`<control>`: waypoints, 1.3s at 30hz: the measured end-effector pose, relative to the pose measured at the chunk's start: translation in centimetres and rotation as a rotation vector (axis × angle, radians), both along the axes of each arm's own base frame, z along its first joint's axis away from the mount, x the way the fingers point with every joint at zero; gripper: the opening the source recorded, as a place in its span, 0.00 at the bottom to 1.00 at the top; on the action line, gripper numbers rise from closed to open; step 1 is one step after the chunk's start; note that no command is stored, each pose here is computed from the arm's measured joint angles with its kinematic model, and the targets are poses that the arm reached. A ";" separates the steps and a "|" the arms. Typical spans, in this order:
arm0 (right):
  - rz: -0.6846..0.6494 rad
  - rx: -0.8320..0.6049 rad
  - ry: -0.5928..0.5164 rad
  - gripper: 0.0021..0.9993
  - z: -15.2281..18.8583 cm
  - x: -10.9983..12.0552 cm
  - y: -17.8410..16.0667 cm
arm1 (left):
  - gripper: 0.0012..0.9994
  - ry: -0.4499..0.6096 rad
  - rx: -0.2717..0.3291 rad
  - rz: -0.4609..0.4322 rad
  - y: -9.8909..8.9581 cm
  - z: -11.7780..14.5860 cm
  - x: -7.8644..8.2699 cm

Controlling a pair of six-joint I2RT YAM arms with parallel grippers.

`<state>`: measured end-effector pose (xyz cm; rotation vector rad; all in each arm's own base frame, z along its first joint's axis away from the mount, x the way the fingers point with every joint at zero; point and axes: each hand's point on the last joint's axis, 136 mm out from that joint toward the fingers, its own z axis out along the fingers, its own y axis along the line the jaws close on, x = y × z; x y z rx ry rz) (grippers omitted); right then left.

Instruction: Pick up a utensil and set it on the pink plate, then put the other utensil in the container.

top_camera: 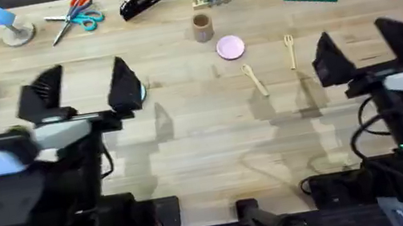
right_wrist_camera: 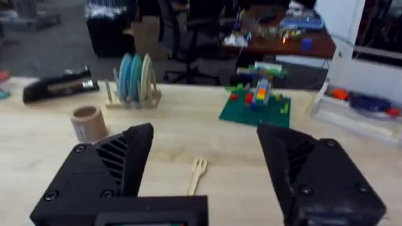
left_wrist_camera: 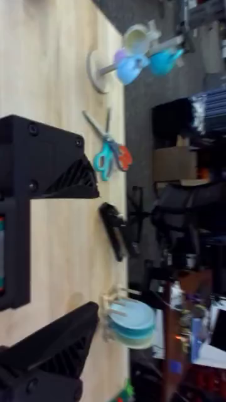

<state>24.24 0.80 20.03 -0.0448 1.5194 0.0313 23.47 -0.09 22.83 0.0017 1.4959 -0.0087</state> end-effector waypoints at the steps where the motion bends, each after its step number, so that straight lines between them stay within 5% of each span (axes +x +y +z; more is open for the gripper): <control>1: 0.000 0.000 -0.013 1.00 0.8 -0.2 0.0 | 0.99 -0.009 -0.004 0.000 0.0 0.9 -0.2; 9: 0.000 0.000 -0.071 1.00 7.4 -0.9 0.0 | 0.99 0.093 -0.026 0.000 0.0 5.6 -0.2; 28: 0.000 0.005 0.732 1.00 5.9 4.1 0.0 | 0.99 0.849 -0.033 0.011 0.0 5.3 3.0; 39: 0.000 0.007 0.992 1.00 2.4 5.5 0.0 | 0.99 1.156 -0.058 -0.031 -0.8 0.9 4.1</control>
